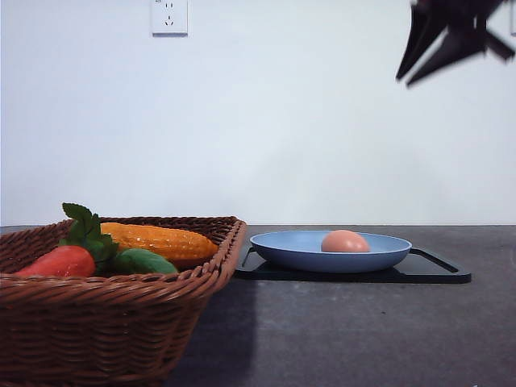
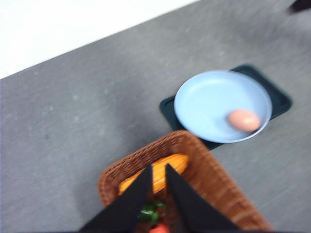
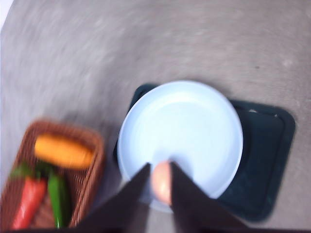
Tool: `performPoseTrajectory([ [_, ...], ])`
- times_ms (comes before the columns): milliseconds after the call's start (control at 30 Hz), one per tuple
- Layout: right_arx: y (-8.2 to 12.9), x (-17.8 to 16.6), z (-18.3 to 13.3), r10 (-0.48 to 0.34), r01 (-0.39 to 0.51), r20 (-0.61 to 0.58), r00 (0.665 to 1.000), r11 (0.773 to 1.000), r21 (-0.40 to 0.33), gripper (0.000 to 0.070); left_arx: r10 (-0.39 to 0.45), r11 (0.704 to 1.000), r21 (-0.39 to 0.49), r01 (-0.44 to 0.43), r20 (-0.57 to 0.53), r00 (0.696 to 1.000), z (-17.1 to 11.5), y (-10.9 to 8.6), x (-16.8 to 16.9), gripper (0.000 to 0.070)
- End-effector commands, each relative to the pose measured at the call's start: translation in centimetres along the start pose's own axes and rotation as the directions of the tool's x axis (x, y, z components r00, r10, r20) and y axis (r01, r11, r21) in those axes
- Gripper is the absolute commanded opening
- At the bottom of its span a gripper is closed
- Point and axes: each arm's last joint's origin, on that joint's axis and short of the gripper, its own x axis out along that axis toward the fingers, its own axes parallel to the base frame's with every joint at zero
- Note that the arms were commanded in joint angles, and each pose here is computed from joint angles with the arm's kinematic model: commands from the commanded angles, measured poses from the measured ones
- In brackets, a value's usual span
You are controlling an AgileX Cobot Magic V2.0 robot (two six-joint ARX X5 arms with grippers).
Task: Transfer egg from basket to plate and serve
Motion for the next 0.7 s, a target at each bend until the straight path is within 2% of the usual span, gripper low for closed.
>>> performPoseTrajectory([
  [0, 1.4, -0.6, -0.2, -0.047, 0.047, 0.007, 0.999, 0.995, -0.092, 0.0, 0.035, 0.995, 0.094, -0.034, -0.01, 0.999, 0.5, 0.2, 0.7, 0.0],
  [67, 3.0, -1.3, -0.9, -0.096, 0.096, 0.001, 0.995, 0.987, -0.131, 0.0, 0.107, 0.987, 0.126, -0.1, -0.051, 0.993, 0.4, 1.0, 1.8, 0.0],
  [200, 5.7, -2.4, -2.5, -0.179, 0.177, 0.013, 0.984, 0.962, -0.206, 0.0, 0.187, 0.982, 0.06, -0.181, -0.105, 0.977, 0.1, 3.5, 3.1, 0.0],
  [333, 7.5, -3.2, -4.6, -0.25, 0.258, 0.065, 0.966, 0.927, -0.272, 0.0, 0.15, 0.986, -0.051, -0.157, -0.116, 0.982, -0.5, 5.5, 3.1, 0.0],
  [467, 8.2, -3.5, -7.2, -0.286, 0.314, 0.136, 0.949, 0.899, -0.305, 0.0, 0.134, 0.981, -0.131, -0.145, -0.089, 0.987, -1.8, 6.5, 2.5, 0.0],
  [567, 8.0, -3.4, -9.5, -0.278, 0.33, 0.205, 0.938, 0.898, -0.29, 0.0, 0.146, 0.972, -0.178, -0.15, -0.04, 0.989, -3.3, 6.3, 2.0, 0.0],
  [667, 7.4, -3.0, -12.0, -0.228, 0.3, 0.271, 0.935, 0.916, -0.265, 0.0, 0.152, 0.961, -0.237, -0.143, 0.02, 0.988, -5.4, 5.8, 1.5, 0.0],
])
